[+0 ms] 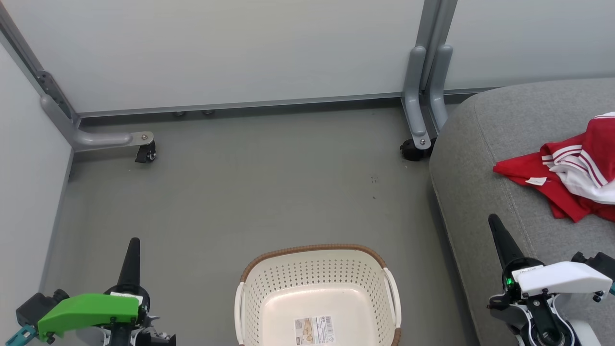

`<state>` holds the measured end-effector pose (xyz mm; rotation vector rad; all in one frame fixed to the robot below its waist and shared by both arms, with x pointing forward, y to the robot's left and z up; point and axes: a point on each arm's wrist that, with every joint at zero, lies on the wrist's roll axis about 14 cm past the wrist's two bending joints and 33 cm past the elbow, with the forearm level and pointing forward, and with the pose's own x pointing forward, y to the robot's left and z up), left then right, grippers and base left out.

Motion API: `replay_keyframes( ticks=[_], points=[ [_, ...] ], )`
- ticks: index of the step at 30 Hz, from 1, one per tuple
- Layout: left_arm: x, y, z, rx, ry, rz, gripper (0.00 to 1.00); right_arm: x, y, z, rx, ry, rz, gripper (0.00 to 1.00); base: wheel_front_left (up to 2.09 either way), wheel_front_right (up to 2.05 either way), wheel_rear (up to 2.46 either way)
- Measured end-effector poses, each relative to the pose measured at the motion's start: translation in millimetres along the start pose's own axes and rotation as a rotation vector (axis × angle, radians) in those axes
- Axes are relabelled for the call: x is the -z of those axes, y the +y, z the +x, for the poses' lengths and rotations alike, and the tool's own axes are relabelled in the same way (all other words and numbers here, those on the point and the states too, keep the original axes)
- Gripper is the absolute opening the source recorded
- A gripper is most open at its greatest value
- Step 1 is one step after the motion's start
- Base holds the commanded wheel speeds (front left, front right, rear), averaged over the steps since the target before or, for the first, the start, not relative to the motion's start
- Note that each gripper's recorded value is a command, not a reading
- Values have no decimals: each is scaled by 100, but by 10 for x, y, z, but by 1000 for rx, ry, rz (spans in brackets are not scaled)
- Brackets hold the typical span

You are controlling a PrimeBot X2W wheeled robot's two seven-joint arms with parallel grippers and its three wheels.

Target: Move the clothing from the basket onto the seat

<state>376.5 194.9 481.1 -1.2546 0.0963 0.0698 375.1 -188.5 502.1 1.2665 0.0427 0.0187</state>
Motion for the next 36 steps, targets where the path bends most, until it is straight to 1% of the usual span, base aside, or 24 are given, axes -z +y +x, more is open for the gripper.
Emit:
replay_keyframes(
  ticks=[21,36],
  points=[
    [-60,-107,47,48,-7,-178,0,-64,-14,63,1,-22,168,0,0,0,0],
    [-102,-179,71,84,-13,-283,0,-106,-14,105,-3,-36,274,0,0,0,0]
  ],
)
